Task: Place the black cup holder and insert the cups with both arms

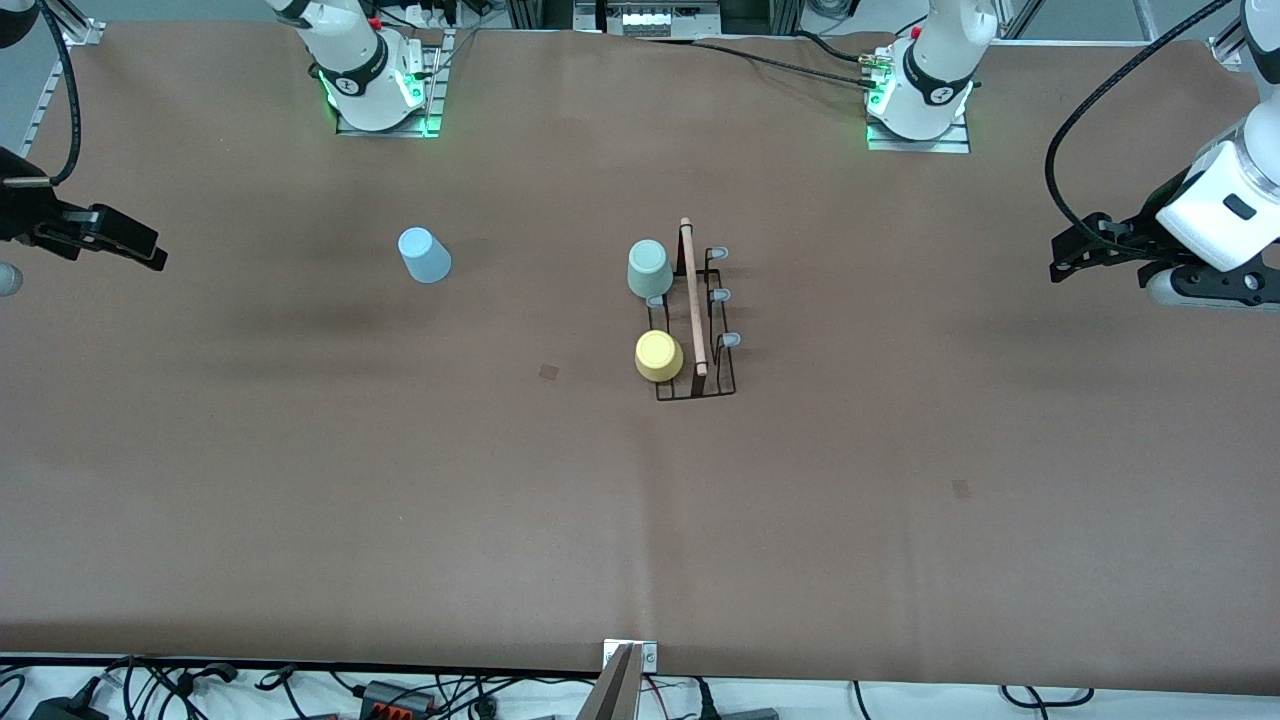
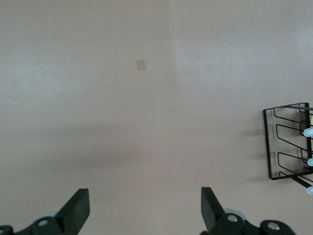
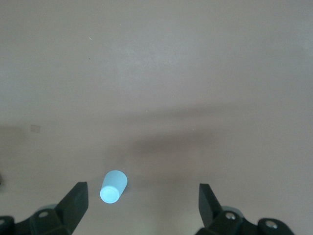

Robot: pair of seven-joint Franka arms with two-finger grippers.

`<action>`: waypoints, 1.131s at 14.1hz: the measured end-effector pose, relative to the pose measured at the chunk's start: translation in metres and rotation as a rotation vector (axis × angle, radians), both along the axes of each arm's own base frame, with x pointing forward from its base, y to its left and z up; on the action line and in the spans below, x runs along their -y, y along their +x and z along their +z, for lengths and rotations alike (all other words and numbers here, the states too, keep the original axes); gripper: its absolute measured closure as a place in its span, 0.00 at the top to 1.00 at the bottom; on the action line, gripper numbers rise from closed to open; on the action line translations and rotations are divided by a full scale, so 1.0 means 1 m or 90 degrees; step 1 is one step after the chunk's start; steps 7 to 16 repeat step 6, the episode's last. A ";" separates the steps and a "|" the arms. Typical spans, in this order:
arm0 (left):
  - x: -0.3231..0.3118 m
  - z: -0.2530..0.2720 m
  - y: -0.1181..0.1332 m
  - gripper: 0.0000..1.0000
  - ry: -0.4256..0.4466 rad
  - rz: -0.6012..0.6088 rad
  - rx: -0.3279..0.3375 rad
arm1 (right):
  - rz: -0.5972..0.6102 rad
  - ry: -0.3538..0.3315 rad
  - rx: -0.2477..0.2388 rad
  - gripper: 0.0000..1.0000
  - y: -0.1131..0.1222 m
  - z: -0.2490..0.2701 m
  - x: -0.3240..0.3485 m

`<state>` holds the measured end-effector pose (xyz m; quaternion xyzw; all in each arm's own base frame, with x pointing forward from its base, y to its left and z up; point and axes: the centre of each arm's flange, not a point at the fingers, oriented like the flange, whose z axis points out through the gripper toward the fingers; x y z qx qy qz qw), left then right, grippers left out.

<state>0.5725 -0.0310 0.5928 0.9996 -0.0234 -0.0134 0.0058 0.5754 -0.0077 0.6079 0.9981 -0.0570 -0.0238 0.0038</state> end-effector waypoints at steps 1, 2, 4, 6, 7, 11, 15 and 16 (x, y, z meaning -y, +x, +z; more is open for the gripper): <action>0.000 0.000 0.000 1.00 0.000 0.000 0.000 | 0.001 0.000 0.001 1.00 0.000 0.001 -0.001; 0.000 0.000 0.000 1.00 0.000 0.000 0.000 | 0.002 0.000 0.001 1.00 0.000 0.001 -0.002; 0.000 0.000 0.000 1.00 0.000 0.000 0.000 | 0.002 0.000 0.002 1.00 0.000 0.001 -0.002; 0.000 0.000 0.000 1.00 0.000 0.000 0.000 | 0.002 0.000 0.002 1.00 0.000 0.001 -0.002; 0.000 0.000 0.000 1.00 0.000 0.000 0.000 | 0.002 0.000 0.002 1.00 0.000 0.001 -0.002; 0.000 0.000 0.000 1.00 0.000 0.000 0.000 | 0.002 0.000 0.002 1.00 0.000 0.001 -0.002; 0.000 0.000 0.000 1.00 0.000 0.000 0.000 | 0.002 0.000 0.002 1.00 0.000 0.001 -0.002; 0.000 0.000 0.000 1.00 0.000 0.000 0.000 | 0.002 0.000 0.002 1.00 0.000 0.001 -0.002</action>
